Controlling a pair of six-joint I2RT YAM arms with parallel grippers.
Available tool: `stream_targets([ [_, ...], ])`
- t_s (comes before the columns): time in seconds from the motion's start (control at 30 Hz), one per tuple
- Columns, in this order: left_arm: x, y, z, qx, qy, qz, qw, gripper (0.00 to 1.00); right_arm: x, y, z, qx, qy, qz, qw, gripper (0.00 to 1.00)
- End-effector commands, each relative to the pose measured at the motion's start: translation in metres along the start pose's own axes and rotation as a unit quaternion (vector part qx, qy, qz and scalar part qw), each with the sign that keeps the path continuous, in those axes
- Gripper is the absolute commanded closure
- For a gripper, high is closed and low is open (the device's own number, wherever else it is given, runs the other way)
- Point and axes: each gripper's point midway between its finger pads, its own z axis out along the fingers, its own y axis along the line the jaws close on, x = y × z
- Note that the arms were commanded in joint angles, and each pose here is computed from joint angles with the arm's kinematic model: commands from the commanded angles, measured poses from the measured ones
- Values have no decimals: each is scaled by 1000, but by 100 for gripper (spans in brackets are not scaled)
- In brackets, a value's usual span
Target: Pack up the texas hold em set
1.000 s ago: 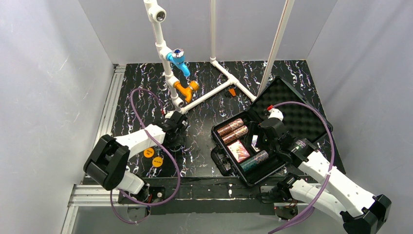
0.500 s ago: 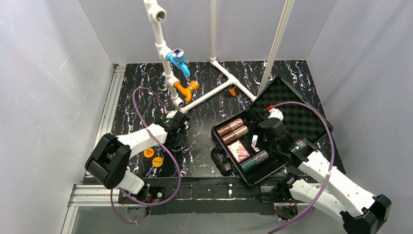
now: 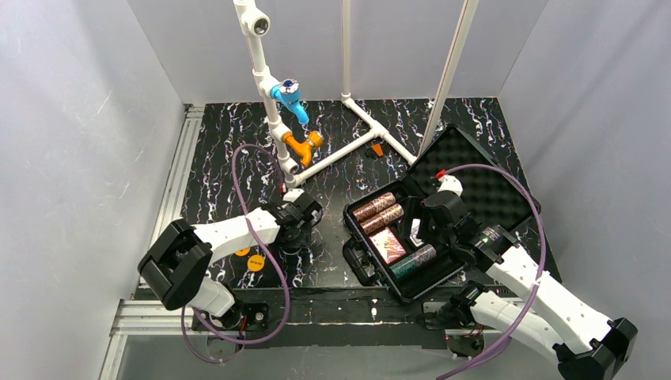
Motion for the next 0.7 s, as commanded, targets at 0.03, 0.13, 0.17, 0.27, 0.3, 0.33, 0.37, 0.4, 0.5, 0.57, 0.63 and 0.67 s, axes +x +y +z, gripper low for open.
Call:
stream_targets([
  [0.03,-9,-12,-29,23,-36,36,998,70,-21,6,-12,-8,-31,-3,999,2],
  [0.13,-10,-19,-39,41,-49,50,997,76,-21,5,-13,-7,-32,-3,999,2],
  [0.17,-11,-21,-42,48,-53,53,996,79,-21,5,-13,-7,-32,-3,999,2],
  [0.27,-13,-26,-49,60,-57,60,995,94,-22,5,-14,-7,-34,-3,999,2],
  [0.3,-13,-27,-51,62,-58,63,994,100,-23,5,-14,-6,-34,-3,999,2],
  [0.33,-13,-29,-53,64,-59,65,994,100,-24,5,-15,-6,-35,-3,999,2],
  [0.37,-14,-30,-55,65,-60,68,994,100,-24,4,-15,-4,-37,-4,999,2],
  [0.4,-15,-31,-57,67,-62,70,993,100,-25,3,-16,-2,-38,-5,999,2],
  [0.5,-16,-37,-63,76,-71,79,991,100,-33,2,-20,3,-49,-9,999,2],
  [0.57,-17,-41,-66,82,-77,86,990,100,-39,2,-24,5,-57,-11,998,2],
  [0.63,-18,-48,-70,92,-83,96,988,100,-46,2,-28,7,-67,-12,998,2],
  [0.67,-19,-51,-73,98,-86,102,986,100,-49,2,-30,9,-73,-13,997,2],
])
